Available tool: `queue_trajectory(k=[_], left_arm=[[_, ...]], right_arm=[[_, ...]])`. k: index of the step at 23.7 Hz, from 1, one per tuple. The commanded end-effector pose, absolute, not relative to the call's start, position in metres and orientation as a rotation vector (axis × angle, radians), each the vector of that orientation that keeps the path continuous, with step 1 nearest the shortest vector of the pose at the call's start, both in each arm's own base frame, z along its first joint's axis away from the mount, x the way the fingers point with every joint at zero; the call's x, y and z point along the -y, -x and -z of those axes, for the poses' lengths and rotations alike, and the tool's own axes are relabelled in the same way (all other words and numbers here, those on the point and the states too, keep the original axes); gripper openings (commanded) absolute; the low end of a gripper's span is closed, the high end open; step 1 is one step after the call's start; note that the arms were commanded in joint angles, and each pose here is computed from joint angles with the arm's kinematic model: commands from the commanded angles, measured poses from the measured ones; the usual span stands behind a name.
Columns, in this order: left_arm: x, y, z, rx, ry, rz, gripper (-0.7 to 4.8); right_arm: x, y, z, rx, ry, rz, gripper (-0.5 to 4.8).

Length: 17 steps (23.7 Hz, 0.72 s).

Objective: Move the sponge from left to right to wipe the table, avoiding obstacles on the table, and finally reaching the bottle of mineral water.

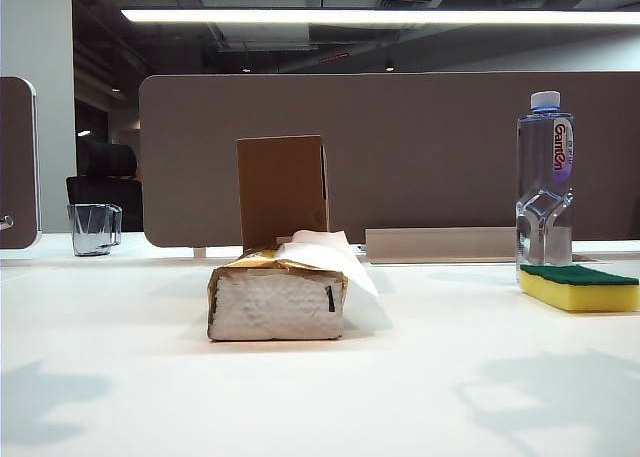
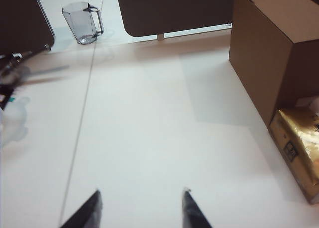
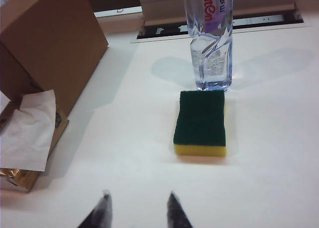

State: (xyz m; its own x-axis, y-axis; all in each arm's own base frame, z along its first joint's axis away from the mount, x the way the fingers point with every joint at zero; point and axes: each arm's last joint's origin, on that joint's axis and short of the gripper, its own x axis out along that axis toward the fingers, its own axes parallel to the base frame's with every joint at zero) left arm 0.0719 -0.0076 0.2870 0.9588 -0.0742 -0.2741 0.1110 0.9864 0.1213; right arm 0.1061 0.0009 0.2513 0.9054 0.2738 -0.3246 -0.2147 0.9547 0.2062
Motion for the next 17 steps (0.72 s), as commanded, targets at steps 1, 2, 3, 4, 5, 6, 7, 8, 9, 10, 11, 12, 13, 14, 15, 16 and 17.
queue_trajectory(k=[1, 2, 3, 4, 5, 6, 7, 8, 9, 10, 11, 12, 13, 14, 15, 16, 17], left_arm=[[0.009, -0.079, -0.279, -0.247, -0.04, 0.107, 2.09], [0.009, -0.08, -0.276, -0.246, -0.025, 0.104, 2.09], [0.01, -0.082, -0.273, -0.246, -0.02, 0.104, 2.09], [0.01, -0.083, -0.271, -0.246, -0.016, 0.103, 2.08], [0.01, -0.084, -0.268, -0.244, -0.015, 0.103, 2.04], [0.01, -0.085, -0.266, -0.242, -0.006, 0.102, 2.04], [0.01, -0.086, -0.264, -0.238, 0.009, 0.1, 2.04], [0.01, -0.087, -0.261, -0.232, 0.032, 0.098, 2.03], [0.01, -0.088, -0.259, -0.225, 0.052, 0.096, 1.96], [0.01, -0.09, -0.255, -0.215, 0.072, 0.094, 1.75], [0.011, -0.092, -0.246, -0.2, 0.096, 0.096, 1.73], [0.011, -0.094, -0.239, -0.19, 0.105, 0.097, 1.73], [0.011, -0.095, -0.234, -0.189, 0.113, 0.096, 1.73], [0.011, -0.095, -0.231, -0.184, 0.124, 0.096, 1.73], [0.011, -0.096, -0.23, -0.176, 0.131, 0.096, 1.73], [0.011, -0.096, -0.229, -0.165, 0.132, 0.097, 1.73], [0.011, -0.097, -0.229, -0.156, 0.132, 0.097, 1.72]], right_arm=[[-0.001, -0.101, -0.245, -0.346, -0.214, -0.232, 1.47], [-0.001, -0.1, -0.243, -0.342, -0.22, -0.223, 1.47], [-0.001, -0.098, -0.242, -0.334, -0.221, -0.22, 1.47], [-0.001, -0.096, -0.241, -0.328, -0.221, -0.221, 1.43], [-0.001, -0.094, -0.24, -0.317, -0.219, -0.219, 1.32], [-0.001, -0.092, -0.24, -0.306, -0.216, -0.219, 1.14], [-0.001, -0.09, -0.241, -0.293, -0.214, -0.22, 0.95], [-0.002, -0.089, -0.241, -0.28, -0.211, -0.216, 0.79], [-0.001, -0.088, -0.24, -0.27, -0.208, -0.21, 0.79], [-0.001, -0.087, -0.239, -0.266, -0.21, -0.203, 0.79], [-0.001, -0.087, -0.236, -0.262, -0.228, -0.199, 0.79], [-0.001, -0.088, -0.232, -0.261, -0.236, -0.198, 0.79], [-0.001, -0.089, -0.228, -0.262, -0.242, -0.196, 0.79], [-0.001, -0.09, -0.224, -0.269, -0.253, -0.192, 0.79], [-0.001, -0.091, -0.221, -0.271, -0.257, -0.192, 0.78], [-0.001, -0.092, -0.217, -0.278, -0.258, -0.191, 0.7], [-0.001, -0.093, -0.214, -0.285, -0.259, -0.19, 0.54]])
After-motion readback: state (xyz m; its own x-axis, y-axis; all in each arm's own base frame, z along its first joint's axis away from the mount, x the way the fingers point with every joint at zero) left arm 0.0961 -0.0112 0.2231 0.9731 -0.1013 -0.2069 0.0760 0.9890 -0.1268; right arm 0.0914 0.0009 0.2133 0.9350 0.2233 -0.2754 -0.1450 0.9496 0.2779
